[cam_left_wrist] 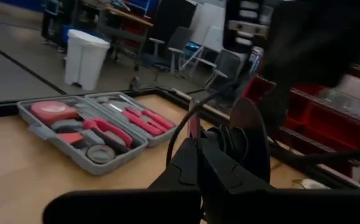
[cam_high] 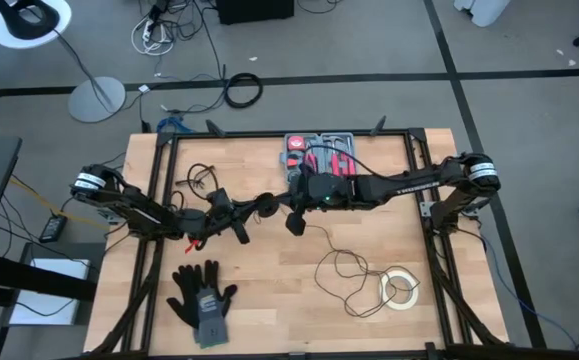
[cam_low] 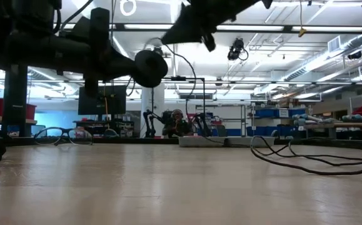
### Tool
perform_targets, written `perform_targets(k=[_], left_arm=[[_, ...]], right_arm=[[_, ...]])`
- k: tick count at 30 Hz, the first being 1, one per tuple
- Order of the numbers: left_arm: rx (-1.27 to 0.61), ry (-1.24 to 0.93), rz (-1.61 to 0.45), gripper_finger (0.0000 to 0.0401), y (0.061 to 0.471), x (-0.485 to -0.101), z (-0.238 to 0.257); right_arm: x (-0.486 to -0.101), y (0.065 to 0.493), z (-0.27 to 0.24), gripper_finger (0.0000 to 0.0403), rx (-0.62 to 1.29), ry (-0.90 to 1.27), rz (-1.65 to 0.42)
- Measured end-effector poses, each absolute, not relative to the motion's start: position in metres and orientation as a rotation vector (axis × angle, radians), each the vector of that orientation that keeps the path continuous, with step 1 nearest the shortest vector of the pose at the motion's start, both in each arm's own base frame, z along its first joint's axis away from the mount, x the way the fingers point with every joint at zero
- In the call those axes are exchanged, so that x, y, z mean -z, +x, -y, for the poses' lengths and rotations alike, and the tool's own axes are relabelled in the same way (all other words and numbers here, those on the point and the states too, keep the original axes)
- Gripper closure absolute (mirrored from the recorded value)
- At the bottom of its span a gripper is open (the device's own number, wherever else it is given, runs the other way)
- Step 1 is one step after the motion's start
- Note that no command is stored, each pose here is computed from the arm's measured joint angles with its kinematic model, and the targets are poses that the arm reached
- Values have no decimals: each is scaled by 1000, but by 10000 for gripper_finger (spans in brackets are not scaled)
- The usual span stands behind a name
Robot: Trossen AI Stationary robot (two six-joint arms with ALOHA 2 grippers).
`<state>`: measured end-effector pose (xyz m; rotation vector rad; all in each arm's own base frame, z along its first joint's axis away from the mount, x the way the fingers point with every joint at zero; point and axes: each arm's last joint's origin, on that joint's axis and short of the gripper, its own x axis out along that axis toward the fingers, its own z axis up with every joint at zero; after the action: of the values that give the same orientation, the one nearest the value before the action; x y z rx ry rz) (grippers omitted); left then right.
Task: Coil cords
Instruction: Coil the black wire onto the black spool
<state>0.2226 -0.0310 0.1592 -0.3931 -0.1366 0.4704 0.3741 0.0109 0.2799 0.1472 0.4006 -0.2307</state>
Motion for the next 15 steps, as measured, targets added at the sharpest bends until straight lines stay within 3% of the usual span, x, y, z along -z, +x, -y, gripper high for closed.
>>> perform_targets(k=[15], left_arm=[[-500,-399,167,401,226,-164,28]], right_arm=[[-209,405,-29,403,162,156,-550]])
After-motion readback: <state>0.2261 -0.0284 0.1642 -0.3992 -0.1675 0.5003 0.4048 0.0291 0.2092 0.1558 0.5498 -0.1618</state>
